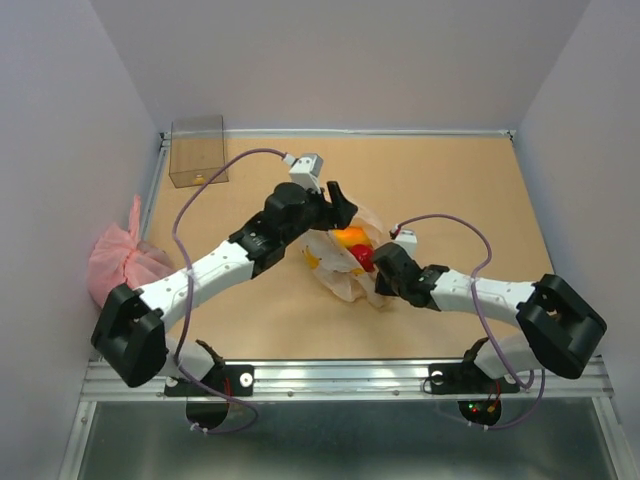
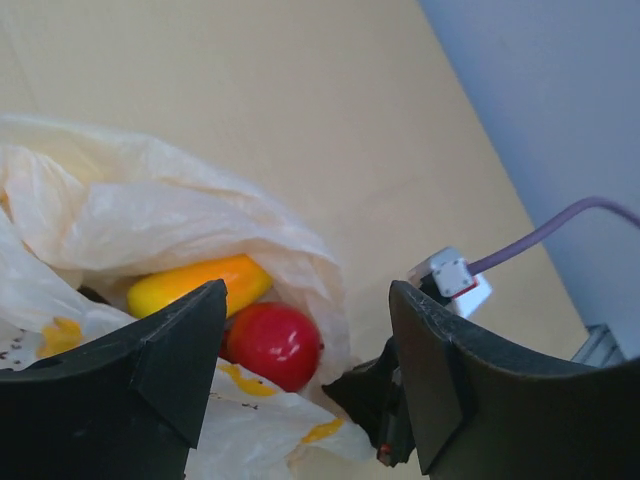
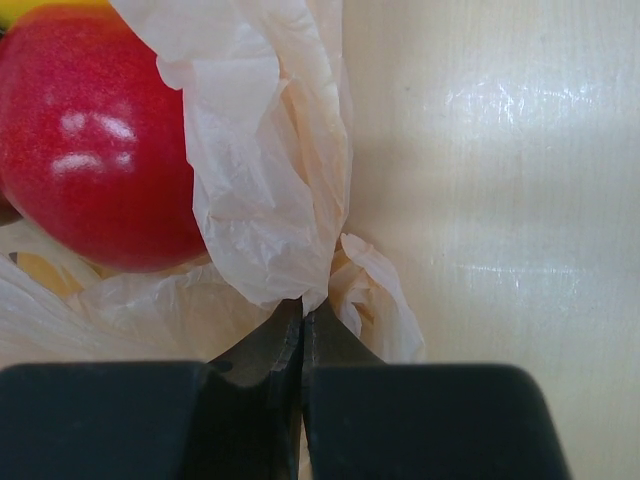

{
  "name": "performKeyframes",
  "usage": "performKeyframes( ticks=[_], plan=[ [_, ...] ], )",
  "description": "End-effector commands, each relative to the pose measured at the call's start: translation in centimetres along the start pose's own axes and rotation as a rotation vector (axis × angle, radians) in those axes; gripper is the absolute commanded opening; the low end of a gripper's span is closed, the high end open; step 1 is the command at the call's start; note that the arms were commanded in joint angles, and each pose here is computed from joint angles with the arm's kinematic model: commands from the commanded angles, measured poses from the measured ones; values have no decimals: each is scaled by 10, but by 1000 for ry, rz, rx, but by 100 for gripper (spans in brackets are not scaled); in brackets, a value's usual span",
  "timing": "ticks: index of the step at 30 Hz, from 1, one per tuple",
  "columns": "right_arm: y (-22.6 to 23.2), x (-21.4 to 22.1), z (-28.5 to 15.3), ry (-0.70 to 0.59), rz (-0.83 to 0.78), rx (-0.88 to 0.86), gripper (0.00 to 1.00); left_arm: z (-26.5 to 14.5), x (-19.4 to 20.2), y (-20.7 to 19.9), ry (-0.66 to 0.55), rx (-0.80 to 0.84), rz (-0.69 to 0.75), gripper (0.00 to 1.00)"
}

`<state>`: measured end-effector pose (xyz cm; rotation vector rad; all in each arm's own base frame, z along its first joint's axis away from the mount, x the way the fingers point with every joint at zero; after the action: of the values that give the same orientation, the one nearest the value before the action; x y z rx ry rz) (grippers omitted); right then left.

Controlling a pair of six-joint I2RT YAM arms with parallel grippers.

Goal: Untie the knot of the plastic bag and take out the fruit

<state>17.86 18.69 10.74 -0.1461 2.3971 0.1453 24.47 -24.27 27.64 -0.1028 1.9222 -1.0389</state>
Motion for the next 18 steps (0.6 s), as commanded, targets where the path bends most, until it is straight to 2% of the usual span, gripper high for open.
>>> performKeyframes(
  ticks=[1,5,6,13,18],
  plan=[
    [10,-22,3,-70,5,0,1,21,32,13,96,-131,41,76],
    [11,-28,5,-90,13,21,1,10,48,27,139,-230,39,69],
    [12,-29,6,-93,20,24,1,5,51,32,135,-247,36,63],
    [14,-34,21,-64,90,-21,1,-25,99,89,253,-406,29,48],
    [22,-38,28,-54,109,-83,1,-20,119,112,242,-468,1,42]
  ],
)
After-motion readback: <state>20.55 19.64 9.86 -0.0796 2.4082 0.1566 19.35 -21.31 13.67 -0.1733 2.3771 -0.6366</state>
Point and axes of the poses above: each gripper's point midway between its finger pads, its own z axis out along the fingers, its own y axis along the line the jaws close on, x = y × z, the point moved 10 cm from there along -z, back along the fingers, and after that the axes turned 14 degrees about -z, right-handed, at the moved point
